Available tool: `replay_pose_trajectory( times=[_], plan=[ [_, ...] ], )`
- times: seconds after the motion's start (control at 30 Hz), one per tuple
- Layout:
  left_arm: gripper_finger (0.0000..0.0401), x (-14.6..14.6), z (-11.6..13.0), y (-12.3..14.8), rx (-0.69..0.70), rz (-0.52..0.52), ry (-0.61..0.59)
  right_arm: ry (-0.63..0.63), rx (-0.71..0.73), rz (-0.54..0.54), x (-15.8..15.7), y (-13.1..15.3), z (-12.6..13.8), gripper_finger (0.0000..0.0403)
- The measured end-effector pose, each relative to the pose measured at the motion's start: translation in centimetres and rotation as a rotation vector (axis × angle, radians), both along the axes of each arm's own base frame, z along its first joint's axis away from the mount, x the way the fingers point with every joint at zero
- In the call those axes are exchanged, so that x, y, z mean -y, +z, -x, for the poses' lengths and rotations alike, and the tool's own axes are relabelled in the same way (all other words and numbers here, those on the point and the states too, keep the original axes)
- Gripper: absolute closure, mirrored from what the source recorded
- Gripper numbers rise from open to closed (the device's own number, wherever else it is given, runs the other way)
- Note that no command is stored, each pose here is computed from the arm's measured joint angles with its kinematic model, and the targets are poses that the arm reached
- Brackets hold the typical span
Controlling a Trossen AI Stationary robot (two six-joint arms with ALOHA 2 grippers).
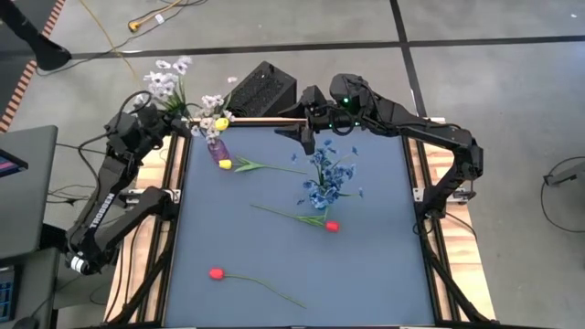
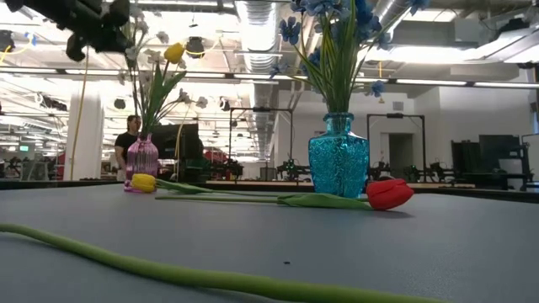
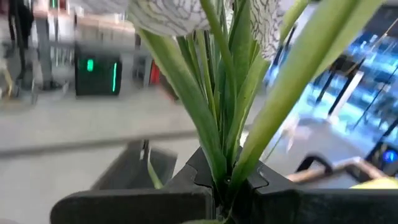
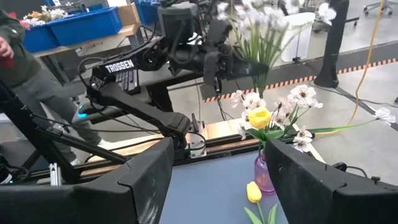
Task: Sort flowers into vase by color
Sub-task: Put the white flowers into the purple vase
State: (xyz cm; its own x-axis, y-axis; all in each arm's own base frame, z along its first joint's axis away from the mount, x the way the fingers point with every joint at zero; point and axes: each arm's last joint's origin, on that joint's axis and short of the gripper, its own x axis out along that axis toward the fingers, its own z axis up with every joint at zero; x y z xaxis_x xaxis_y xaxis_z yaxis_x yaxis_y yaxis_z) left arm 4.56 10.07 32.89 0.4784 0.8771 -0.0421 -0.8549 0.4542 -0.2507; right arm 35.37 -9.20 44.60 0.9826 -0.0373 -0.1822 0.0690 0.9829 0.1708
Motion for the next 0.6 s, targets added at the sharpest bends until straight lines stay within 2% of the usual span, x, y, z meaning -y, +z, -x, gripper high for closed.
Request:
replay_pose_trajectory(
  times=[0.13,0.33,0.6],
  plan=[
    [0.0401,0.7,0.31,0.82,0.034,-0.075,0.005,0.0,0.0,0.0,0.0,0.0,0.0,0.0121],
    [0.0401,0.61,0.28,0.51,0.025,-0.044,0.007,0.0,0.0,0.0,0.0,0.0,0.0,0.0121],
    [0.0401,0.59,0.33,0.55,-0.002,-0.062,0.025,0.01,0.0,-0.003,-0.37,0.0,-0.09,0.0121]
  ],
)
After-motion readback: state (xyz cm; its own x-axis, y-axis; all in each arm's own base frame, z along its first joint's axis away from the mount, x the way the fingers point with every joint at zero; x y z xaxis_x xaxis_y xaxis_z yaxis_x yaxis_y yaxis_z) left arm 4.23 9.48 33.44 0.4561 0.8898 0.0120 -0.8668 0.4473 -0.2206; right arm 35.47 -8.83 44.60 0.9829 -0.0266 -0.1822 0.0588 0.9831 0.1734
